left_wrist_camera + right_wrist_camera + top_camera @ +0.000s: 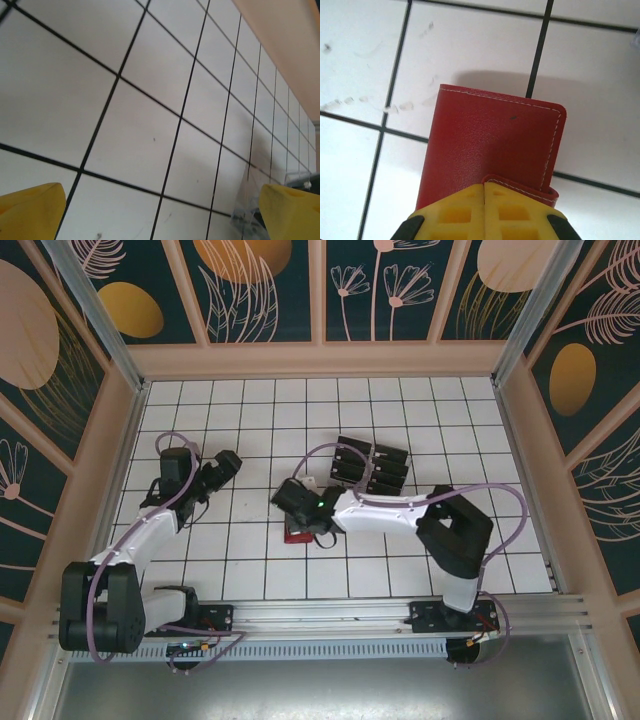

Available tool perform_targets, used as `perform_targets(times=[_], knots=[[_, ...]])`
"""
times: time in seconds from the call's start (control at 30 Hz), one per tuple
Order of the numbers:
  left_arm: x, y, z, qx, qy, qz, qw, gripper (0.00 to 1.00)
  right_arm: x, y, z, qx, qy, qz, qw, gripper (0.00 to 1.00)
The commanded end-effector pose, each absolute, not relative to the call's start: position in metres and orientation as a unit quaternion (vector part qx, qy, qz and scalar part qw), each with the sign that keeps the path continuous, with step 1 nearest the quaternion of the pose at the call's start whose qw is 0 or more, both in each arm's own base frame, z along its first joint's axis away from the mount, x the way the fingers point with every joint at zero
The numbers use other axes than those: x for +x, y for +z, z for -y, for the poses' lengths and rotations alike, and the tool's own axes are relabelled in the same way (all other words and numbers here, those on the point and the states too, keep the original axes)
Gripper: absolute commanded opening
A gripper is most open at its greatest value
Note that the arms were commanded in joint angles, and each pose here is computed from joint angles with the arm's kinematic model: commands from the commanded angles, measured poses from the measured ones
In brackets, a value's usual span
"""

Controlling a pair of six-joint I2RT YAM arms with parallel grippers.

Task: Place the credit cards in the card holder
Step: Pick up the card holder from the bottom-center of the table, then open the button on the card holder.

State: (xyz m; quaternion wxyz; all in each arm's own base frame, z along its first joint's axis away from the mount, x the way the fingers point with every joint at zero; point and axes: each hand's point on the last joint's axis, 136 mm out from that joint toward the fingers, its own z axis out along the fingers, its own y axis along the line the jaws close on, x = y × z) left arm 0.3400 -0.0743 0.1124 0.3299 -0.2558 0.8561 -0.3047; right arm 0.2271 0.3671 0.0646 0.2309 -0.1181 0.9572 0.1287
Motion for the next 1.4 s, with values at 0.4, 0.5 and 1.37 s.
perform_targets(times=[0.4,0.5,1.37], knots=[[0.299,0.092,0.158,-0.187,-0.401,-0.852,0.281,0.99,0.251,0.125,-0.380,-0.087,0.299,-0.911,0.270,0.00],[0.298,0.100,0.168,-0.182,-0.420,-0.842,0.287,0.99,0.252,0.131,-0.384,-0.087,0.313,-0.906,0.271,0.00],[0.295,0.117,0.194,-0.178,-0.483,-0.803,0.300,0.65,0.253,0.150,-0.403,-0.086,0.365,-0.886,0.273,0.00]])
